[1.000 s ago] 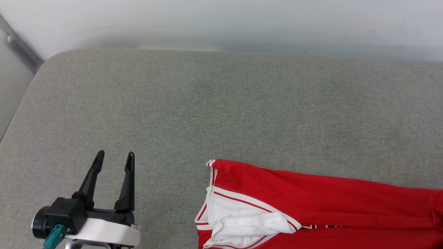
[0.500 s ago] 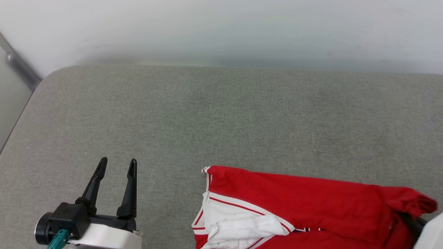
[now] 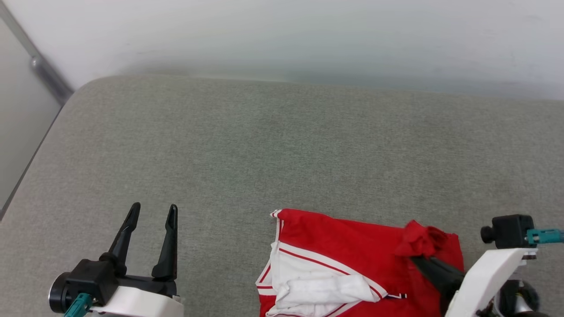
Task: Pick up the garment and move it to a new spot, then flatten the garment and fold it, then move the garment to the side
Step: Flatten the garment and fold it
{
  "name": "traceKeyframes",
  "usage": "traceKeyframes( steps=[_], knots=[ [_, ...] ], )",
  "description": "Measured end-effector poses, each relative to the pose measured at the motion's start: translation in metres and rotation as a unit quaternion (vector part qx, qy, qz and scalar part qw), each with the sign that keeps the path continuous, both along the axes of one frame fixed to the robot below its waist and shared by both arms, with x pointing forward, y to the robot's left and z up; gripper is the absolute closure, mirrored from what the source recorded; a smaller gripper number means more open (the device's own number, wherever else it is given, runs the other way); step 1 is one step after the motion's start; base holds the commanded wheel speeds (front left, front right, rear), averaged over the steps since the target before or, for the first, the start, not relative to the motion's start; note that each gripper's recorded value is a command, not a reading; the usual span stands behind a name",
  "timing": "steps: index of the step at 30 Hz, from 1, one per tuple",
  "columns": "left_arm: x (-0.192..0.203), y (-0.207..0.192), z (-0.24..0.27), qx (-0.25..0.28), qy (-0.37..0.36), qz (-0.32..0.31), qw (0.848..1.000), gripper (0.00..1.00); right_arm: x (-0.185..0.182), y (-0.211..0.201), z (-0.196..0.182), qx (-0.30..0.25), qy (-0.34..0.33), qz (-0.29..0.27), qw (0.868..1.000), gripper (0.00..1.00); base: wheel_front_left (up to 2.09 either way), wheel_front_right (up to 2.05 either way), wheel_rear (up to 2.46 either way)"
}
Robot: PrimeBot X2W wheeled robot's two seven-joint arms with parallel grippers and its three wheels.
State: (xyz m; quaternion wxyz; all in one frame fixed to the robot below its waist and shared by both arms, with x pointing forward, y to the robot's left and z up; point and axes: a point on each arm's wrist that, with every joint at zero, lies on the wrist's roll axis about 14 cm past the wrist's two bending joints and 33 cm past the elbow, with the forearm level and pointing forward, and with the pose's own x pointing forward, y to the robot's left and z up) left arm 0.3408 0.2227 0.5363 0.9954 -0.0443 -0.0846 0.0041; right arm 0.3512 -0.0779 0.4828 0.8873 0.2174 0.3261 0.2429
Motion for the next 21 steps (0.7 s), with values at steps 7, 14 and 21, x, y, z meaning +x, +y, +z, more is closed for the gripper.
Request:
traceKeyframes(
  steps=[7,14,21],
  knots=[
    [-0.008,0.008,-0.001,0.001,0.003,0.015,1.0,0.0,-0.001,0.054,-0.004,0.087,0.008,0.047,0.995,1.0,0.0,0.0,0.0],
    [-0.015,0.016,-0.003,0.001,0.007,0.031,0.999,0.0,0.004,0.088,-0.013,0.122,0.018,0.068,0.99,1.0,0.0,0.0,0.0],
    [-0.023,0.025,-0.006,0.0,0.013,0.049,0.999,0.0,0.002,0.123,-0.019,0.13,0.026,0.109,0.985,1.0,0.0,0.0,0.0]
  ],
)
